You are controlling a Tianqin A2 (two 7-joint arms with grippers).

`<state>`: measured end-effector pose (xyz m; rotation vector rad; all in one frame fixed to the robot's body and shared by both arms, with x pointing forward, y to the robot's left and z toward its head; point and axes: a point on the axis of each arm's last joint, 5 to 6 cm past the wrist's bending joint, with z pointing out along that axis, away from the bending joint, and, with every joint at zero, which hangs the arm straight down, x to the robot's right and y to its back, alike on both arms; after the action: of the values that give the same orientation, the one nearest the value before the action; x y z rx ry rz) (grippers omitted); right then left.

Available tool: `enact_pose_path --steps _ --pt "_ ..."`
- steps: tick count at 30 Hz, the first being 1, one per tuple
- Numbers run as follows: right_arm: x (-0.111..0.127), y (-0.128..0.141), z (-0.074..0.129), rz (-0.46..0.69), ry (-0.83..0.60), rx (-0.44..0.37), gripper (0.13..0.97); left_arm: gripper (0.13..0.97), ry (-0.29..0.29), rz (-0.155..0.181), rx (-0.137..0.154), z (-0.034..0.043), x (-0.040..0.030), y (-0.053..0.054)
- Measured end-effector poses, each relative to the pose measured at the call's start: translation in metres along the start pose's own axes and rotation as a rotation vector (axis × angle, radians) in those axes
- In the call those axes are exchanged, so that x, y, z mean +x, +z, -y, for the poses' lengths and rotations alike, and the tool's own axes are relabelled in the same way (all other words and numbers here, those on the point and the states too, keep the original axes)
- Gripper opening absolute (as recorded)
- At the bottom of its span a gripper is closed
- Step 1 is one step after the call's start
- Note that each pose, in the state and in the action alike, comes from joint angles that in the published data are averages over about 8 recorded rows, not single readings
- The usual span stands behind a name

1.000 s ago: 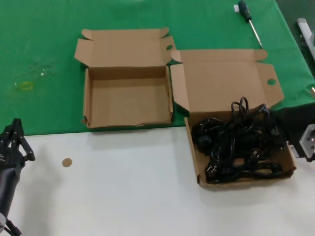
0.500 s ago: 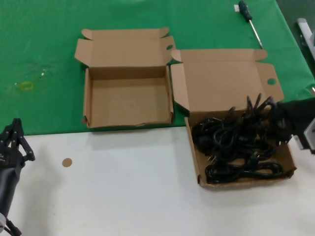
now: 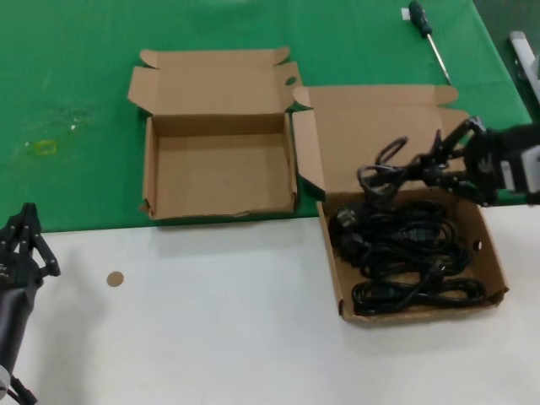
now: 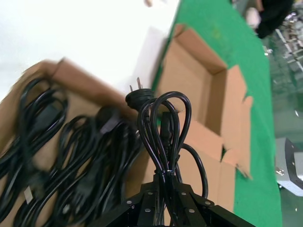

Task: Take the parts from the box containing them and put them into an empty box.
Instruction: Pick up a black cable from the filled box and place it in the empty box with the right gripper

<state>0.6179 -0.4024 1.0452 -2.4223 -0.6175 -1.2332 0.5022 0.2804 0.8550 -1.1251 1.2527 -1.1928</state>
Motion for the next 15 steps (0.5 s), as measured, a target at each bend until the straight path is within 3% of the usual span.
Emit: enact_pose_path --steps 6,15 --pt "0.018 0.021 0.023 -0.041 0.086 0.038 0.183 0.152 0.0 0.0 0.0 0.0 0.0 0.0" --pt "0.039 0.07 0.075 -0.107 0.114 0.116 0.182 0.152 0.0 0.0 0.0 0.0 0.0 0.0"
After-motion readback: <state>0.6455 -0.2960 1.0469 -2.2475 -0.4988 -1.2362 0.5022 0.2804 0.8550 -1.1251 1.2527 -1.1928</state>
